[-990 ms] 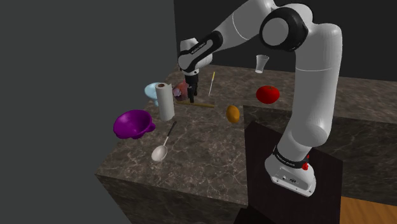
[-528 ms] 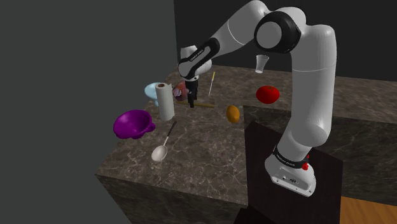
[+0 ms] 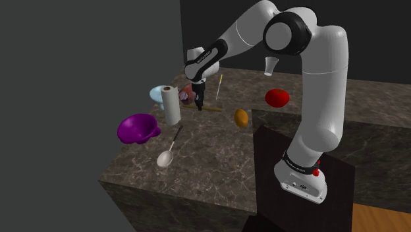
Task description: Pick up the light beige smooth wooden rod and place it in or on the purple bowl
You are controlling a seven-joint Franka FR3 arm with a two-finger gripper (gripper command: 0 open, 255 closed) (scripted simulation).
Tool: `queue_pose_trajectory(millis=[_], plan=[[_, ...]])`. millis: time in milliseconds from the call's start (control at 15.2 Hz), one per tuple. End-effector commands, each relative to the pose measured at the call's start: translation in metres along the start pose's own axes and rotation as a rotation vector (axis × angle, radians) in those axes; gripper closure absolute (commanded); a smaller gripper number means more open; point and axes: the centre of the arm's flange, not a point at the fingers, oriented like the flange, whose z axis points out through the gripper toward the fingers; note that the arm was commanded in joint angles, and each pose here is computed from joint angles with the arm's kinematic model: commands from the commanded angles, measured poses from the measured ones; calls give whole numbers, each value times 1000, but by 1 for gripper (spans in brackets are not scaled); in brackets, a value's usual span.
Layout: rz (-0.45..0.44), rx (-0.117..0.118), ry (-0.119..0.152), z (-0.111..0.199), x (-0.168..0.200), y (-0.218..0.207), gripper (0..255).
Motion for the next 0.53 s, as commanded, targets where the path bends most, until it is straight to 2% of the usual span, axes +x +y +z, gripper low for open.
queue_pose_trajectory(millis=[0, 462], plan=[[-3, 3, -4, 2, 0, -2, 255], [-3, 3, -4, 2, 0, -2, 255]])
